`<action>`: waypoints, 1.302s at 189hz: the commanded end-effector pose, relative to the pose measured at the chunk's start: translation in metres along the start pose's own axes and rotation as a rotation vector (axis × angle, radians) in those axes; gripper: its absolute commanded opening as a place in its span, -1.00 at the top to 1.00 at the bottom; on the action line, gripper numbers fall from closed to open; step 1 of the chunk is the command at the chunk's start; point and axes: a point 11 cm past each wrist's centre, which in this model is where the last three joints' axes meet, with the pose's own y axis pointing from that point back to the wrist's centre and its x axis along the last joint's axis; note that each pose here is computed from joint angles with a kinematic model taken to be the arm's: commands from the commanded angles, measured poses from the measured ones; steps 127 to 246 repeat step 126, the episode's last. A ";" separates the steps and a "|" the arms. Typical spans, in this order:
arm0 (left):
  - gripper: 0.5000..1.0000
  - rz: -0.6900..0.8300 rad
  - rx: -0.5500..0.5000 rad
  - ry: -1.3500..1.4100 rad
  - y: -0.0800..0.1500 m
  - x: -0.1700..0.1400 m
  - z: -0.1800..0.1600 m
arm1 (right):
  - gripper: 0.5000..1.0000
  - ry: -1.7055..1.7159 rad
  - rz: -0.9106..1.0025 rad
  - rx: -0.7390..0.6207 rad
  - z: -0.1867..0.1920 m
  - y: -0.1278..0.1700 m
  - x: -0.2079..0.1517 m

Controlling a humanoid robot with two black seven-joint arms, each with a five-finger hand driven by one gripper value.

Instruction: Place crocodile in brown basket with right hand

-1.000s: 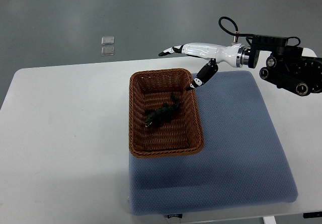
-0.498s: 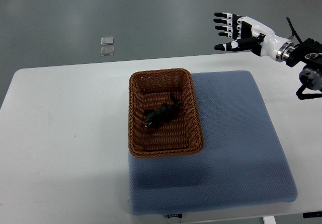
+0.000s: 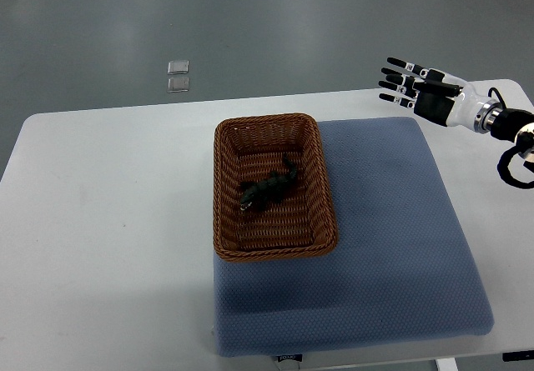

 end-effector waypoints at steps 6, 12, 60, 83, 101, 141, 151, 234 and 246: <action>-1.00 0.000 0.000 0.000 0.000 0.000 0.000 | -0.72 -0.074 -0.004 -0.002 0.017 -0.005 -0.003; -1.00 0.000 -0.001 0.000 0.000 0.000 0.001 | -0.72 -0.078 -0.001 -0.002 0.022 -0.007 -0.004; -1.00 0.000 0.000 0.000 0.000 0.000 0.000 | -0.73 -0.091 0.052 0.035 0.023 -0.002 0.014; -1.00 0.000 0.000 0.000 0.000 0.000 0.000 | -0.73 -0.090 0.045 0.040 0.021 -0.003 0.013; -1.00 0.000 0.000 0.000 0.000 0.000 0.000 | -0.73 -0.089 0.046 0.041 0.020 -0.002 0.013; -1.00 0.000 0.000 0.000 0.000 0.000 0.000 | -0.73 -0.087 0.045 0.041 0.020 -0.002 0.014; -1.00 0.000 0.000 0.000 0.000 0.000 0.000 | -0.73 -0.087 0.045 0.041 0.020 -0.002 0.014; -1.00 0.000 0.000 0.000 0.000 0.000 0.000 | -0.73 -0.087 0.045 0.041 0.020 -0.002 0.014; -1.00 0.000 0.000 0.000 0.000 0.000 0.000 | -0.73 -0.087 0.045 0.041 0.020 -0.002 0.014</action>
